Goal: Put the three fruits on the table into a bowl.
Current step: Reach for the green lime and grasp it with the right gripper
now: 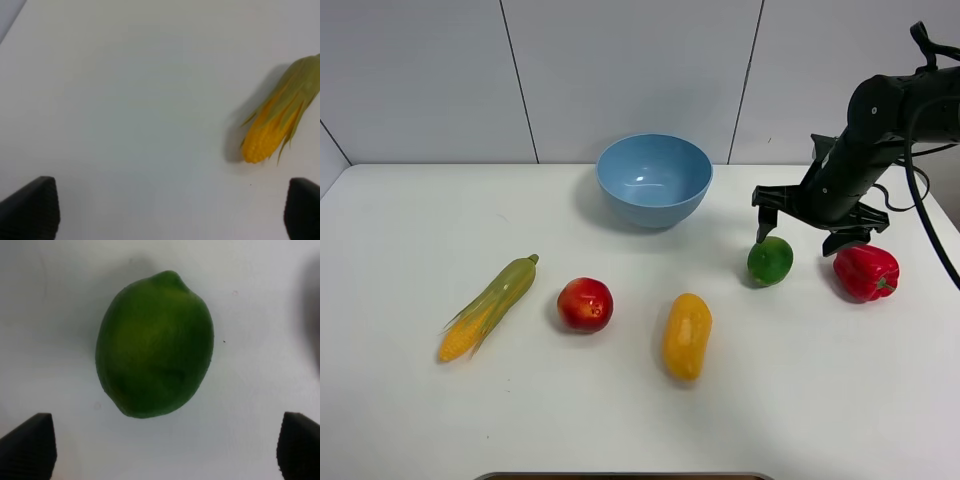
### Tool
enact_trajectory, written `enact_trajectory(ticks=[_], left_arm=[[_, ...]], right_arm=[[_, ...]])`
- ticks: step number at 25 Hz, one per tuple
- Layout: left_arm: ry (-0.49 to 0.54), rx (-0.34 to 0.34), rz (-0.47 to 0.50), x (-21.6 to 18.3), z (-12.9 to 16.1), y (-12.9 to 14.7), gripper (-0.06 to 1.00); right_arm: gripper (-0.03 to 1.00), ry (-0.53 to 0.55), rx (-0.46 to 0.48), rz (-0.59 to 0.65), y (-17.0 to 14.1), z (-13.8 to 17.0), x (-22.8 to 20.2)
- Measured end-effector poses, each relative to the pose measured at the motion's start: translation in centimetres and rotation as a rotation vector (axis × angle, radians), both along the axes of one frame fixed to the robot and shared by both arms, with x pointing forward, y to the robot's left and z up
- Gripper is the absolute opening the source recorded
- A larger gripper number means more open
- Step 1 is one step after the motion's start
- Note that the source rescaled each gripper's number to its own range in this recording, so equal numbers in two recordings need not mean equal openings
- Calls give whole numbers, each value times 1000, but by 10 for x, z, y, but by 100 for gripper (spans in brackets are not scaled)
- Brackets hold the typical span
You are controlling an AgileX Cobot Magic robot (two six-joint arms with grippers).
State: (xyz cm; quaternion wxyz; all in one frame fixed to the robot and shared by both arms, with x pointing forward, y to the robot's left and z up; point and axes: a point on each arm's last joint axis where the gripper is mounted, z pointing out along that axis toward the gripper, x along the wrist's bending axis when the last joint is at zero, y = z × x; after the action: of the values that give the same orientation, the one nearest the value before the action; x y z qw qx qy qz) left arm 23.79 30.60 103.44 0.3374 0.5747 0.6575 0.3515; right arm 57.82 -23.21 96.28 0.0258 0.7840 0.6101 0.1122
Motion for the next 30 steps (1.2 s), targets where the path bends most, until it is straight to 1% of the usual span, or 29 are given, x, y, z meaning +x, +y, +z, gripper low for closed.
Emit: enact_trajectory(ticks=[6, 14, 21, 27, 30], left_arm=[[0, 0, 0, 0, 0, 0, 100], [0, 0, 0, 0, 0, 0, 100], [0, 0, 0, 0, 0, 0, 100], [0, 0, 0, 0, 0, 0, 100], [0, 0, 0, 0, 0, 0, 100]], right_arm=[[95, -14, -22, 11, -1, -14, 7], [95, 30, -31, 11, 0, -39, 12], [95, -15, -26, 11, 1, -48, 19], [95, 35, -35, 15, 1, -67, 20], [95, 46, -38, 17, 1, -72, 20]])
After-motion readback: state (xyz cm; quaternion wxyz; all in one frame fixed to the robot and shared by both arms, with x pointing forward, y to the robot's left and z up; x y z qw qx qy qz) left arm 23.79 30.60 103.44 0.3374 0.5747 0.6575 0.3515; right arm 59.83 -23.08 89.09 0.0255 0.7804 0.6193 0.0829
